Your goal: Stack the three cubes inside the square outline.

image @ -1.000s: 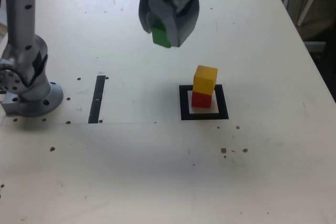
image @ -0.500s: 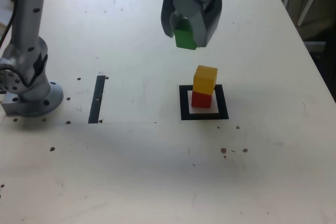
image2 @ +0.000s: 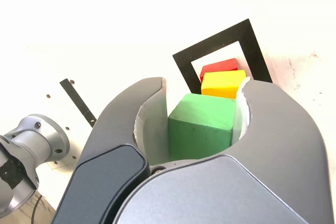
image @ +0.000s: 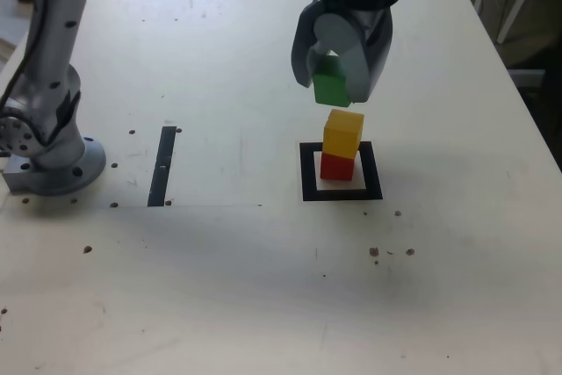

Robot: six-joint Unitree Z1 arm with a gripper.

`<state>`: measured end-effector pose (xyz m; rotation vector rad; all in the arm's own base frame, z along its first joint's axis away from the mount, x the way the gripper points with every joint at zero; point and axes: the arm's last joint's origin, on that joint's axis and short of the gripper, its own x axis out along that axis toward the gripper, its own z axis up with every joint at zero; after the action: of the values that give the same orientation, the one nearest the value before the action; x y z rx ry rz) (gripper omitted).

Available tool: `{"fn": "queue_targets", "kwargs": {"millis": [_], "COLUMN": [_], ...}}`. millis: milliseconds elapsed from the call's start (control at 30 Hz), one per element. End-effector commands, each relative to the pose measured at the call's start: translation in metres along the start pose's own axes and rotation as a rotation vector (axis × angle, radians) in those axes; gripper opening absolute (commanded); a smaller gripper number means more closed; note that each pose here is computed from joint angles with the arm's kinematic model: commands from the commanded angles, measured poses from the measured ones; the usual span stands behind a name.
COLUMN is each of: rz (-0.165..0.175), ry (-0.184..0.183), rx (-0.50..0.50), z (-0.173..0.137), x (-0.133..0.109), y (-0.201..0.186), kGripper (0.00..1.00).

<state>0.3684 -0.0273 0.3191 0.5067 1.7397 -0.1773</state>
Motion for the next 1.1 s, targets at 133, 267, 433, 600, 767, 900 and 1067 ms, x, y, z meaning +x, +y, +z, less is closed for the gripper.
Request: {"fn": "queue_targets", "kwargs": {"millis": [133,267,433,600,767,900,1067], "rz": [-0.017,-0.022,-0.028,-0.031,-0.044,-0.053,-0.055], "ry": [0.013,0.017,0.021,0.025,0.029,0.029,0.030], "rx": [0.006,0.009,0.010,0.011,0.015,0.021,0.023], "z": [0.006,0.009,0.012,0.014,0.017,0.019,0.018], "x": [0.005,0.008,0.011,0.013,0.017,0.020,0.020], "y": [-0.001,-0.002,-0.002,-0.002,-0.003,-0.003,-0.004], "kGripper": [0.24,0.24,0.24,0.24,0.35,0.82,1.00]}}
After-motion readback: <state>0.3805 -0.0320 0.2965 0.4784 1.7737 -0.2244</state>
